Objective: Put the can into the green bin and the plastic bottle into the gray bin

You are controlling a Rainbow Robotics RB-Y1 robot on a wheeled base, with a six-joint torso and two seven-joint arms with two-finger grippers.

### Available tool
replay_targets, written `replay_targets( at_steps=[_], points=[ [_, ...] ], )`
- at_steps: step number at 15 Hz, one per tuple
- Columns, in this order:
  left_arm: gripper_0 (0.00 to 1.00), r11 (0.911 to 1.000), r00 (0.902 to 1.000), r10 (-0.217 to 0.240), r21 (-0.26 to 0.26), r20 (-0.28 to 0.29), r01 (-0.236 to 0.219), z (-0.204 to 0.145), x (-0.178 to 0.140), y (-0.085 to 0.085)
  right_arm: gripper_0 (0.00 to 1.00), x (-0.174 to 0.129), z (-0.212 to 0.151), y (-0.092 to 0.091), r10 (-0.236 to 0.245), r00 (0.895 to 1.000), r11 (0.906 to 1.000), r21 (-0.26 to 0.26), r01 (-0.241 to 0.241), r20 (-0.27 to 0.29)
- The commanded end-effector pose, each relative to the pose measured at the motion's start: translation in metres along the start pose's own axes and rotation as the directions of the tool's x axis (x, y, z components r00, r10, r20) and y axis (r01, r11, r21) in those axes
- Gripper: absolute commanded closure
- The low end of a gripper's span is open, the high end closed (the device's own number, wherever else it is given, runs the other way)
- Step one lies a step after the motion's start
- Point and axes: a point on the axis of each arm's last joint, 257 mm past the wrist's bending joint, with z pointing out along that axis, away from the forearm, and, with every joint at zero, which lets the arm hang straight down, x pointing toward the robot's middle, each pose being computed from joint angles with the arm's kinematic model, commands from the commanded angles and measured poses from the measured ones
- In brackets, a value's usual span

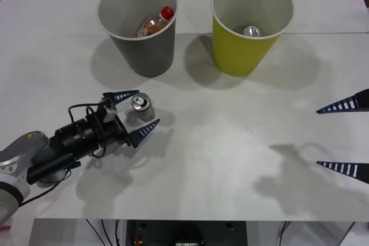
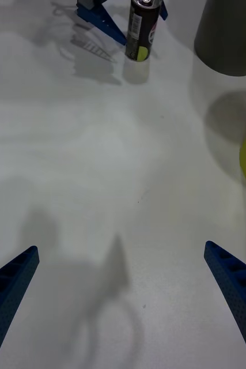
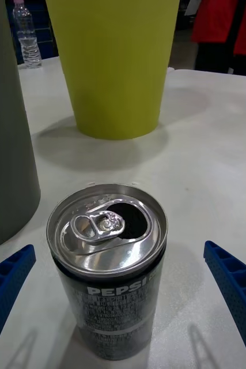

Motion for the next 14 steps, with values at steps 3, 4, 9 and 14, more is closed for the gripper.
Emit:
replay_targets(
  at_steps=[3,4,9,14],
  points=[
    [0.0,0.9999,1.0,-0.006,-0.01,-0.007,0.006,0.021,0.0,0.003,0.0,0.0,0.0,0.0,0.0,1.0,1.0,0.0,0.0,0.0],
    [0.0,0.9999,0.9999,-0.015,-0.006,-0.004,0.015,0.024,0.001,0.003,0.0,0.0,0.0,0.0,0.0,1.0,1.0,0.0,0.0,0.0],
    [0.88,0.9998,0.9998,-0.018,0.0,0.002,0.018,0.026,0.0,0.001,0.0,0.0,0.0,0.0,0.0,1.0,1.0,0.0,0.0,0.0],
    [1.0,0.9998,0.9998,-0.02,0.001,0.004,0.02,0.026,-0.001,0.001,0.0,0.0,0.0,0.0,0.0,1.0,1.0,0.0,0.0,0.0]
  ],
)
